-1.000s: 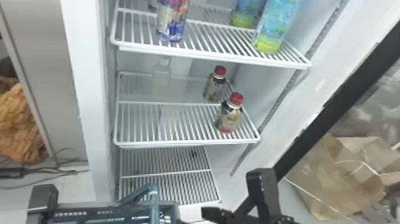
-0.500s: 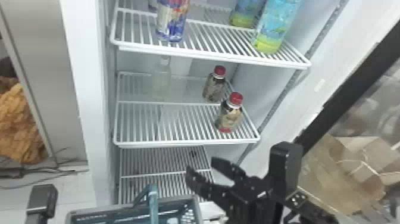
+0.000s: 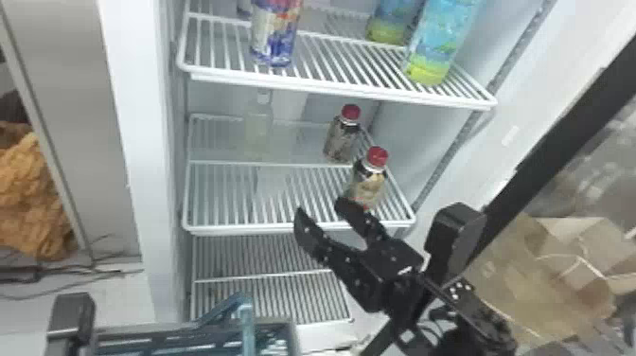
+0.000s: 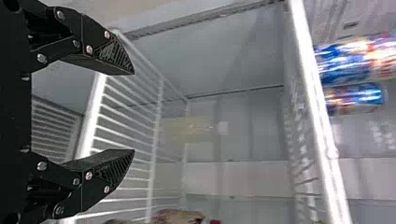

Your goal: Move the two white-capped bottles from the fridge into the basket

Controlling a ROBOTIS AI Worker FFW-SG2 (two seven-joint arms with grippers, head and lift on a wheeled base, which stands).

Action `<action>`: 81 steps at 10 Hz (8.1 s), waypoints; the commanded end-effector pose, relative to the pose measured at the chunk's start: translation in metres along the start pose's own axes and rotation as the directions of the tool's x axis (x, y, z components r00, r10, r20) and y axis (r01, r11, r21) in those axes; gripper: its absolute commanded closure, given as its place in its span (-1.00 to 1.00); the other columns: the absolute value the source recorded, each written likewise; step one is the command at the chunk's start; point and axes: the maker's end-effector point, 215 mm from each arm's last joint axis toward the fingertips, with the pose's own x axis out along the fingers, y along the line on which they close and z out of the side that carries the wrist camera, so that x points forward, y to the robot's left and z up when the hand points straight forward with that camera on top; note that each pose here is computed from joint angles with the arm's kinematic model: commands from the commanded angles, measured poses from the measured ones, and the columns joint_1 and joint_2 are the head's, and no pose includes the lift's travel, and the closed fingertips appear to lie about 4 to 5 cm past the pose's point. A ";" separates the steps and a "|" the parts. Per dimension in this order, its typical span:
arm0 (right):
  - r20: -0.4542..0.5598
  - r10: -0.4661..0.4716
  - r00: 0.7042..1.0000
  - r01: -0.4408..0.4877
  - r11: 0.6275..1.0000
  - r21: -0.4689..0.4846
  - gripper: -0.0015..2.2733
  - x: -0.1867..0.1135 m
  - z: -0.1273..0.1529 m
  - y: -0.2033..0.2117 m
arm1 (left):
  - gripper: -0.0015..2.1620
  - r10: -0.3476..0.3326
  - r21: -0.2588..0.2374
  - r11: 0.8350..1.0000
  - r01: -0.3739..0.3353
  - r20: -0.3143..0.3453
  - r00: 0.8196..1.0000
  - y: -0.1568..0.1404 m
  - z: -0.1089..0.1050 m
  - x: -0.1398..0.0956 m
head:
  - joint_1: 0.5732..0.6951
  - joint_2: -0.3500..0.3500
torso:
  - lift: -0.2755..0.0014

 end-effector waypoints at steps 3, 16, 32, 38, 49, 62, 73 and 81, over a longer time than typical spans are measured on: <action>0.205 -0.013 0.979 0.017 1.000 -0.018 -0.56 0.025 0.028 0.004 | 0.07 -0.003 -0.003 1.000 0.003 -0.002 1.000 -0.001 -0.001 0.001 | 1.00 -0.87 | -0.89; 0.219 -0.078 0.973 0.097 0.992 -0.080 -0.93 0.112 -0.004 -0.019 | 0.07 -0.010 0.002 1.000 0.010 -0.019 1.000 -0.003 -0.004 0.006 | 1.00 -0.72 | -0.89; 0.194 -0.097 0.976 0.122 0.985 -0.123 -0.93 0.235 -0.006 -0.059 | 0.07 -0.014 0.006 1.000 0.015 -0.043 0.999 -0.006 -0.008 0.011 | 1.00 -0.60 | -0.89; 0.163 -0.085 0.983 0.105 0.988 -0.116 -0.92 0.263 -0.006 -0.057 | 0.07 -0.012 0.011 1.000 0.012 -0.045 0.999 -0.007 -0.007 0.012 | 1.00 -0.57 | -0.89; 0.171 -0.041 0.984 0.059 0.993 -0.099 -0.31 0.278 0.002 -0.043 | 0.07 -0.016 0.011 1.000 0.016 -0.049 0.999 -0.008 -0.006 0.014 | 1.00 -0.49 | -0.89; 0.219 -0.036 0.975 0.050 0.997 -0.058 -0.32 0.175 0.028 -0.030 | 0.07 -0.019 -0.001 1.000 0.019 -0.042 0.999 -0.007 -0.008 0.011 | 1.00 -0.62 | -0.89; 0.154 0.002 0.988 -0.012 0.998 0.059 -0.33 0.030 0.027 0.009 | 0.07 -0.021 -0.004 1.000 0.021 -0.026 0.999 -0.007 -0.005 0.009 | 1.00 -0.78 | -0.89; -0.097 0.029 0.995 -0.020 0.995 0.101 -0.33 -0.062 -0.010 0.029 | 0.07 -0.023 -0.009 1.000 0.023 -0.018 1.000 -0.006 -0.005 0.007 | 1.00 -1.00 | -0.89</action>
